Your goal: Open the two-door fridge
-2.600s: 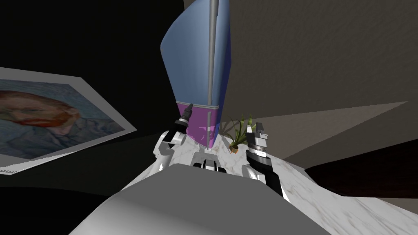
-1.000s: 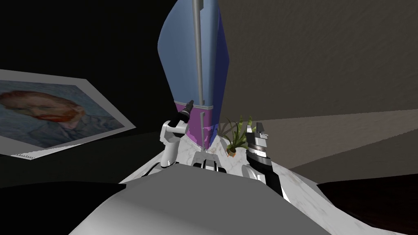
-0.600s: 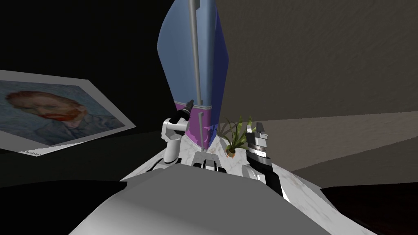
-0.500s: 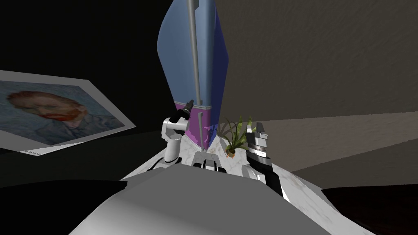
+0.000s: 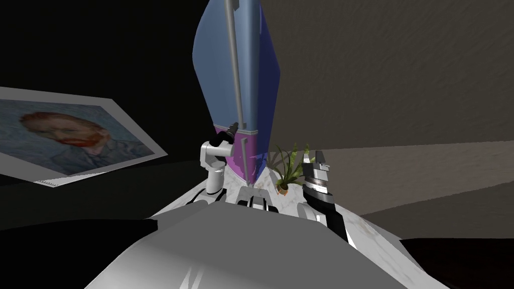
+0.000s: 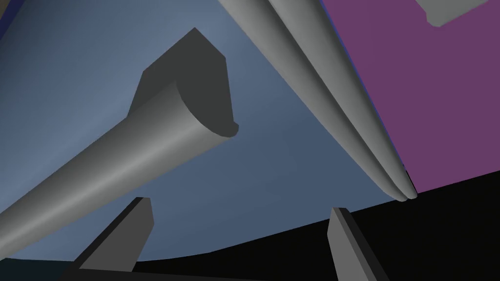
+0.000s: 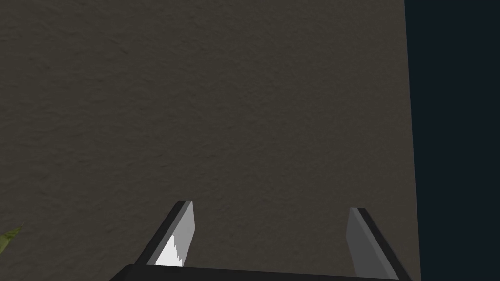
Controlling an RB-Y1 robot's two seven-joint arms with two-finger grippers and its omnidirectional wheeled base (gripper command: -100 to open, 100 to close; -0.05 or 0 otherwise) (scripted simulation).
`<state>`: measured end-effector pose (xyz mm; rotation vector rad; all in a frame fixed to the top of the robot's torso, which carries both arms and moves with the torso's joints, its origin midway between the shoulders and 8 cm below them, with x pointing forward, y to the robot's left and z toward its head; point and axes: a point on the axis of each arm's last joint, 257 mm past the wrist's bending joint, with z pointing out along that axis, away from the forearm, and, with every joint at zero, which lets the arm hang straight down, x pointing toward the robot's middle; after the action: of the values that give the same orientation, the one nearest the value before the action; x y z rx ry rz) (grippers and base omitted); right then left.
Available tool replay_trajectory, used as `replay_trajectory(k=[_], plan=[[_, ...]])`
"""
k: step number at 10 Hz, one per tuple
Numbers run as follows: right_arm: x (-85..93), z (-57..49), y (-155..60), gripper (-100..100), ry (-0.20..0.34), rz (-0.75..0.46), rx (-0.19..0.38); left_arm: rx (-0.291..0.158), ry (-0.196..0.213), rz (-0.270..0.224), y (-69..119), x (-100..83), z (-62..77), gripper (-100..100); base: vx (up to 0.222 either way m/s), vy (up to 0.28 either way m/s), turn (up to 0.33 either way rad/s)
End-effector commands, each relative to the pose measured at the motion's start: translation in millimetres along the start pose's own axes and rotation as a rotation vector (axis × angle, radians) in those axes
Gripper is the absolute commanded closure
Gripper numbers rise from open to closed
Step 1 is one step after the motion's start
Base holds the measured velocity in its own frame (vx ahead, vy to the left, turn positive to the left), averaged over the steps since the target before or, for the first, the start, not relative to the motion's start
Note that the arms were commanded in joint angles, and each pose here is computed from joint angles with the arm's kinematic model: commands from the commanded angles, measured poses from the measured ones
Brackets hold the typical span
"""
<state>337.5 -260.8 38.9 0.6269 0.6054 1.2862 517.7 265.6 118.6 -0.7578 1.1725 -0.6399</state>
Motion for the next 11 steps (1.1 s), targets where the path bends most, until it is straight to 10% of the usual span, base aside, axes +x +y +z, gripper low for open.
replay_trajectory(k=[1, 11], plan=[[0.0, 0.0, 0.0, 0, 0.000, 0.000, 0.000, -0.042, 0.004, 0.006, 0.6, -2.2, 3.9, -100, 0.008, -0.083, 0.046], [0.0, 0.0, 0.0, 0, 0.000, 0.000, 0.000, -0.169, 0.030, 0.009, 0.1, -5.4, 7.8, -100, 0.014, -0.069, 0.035]])
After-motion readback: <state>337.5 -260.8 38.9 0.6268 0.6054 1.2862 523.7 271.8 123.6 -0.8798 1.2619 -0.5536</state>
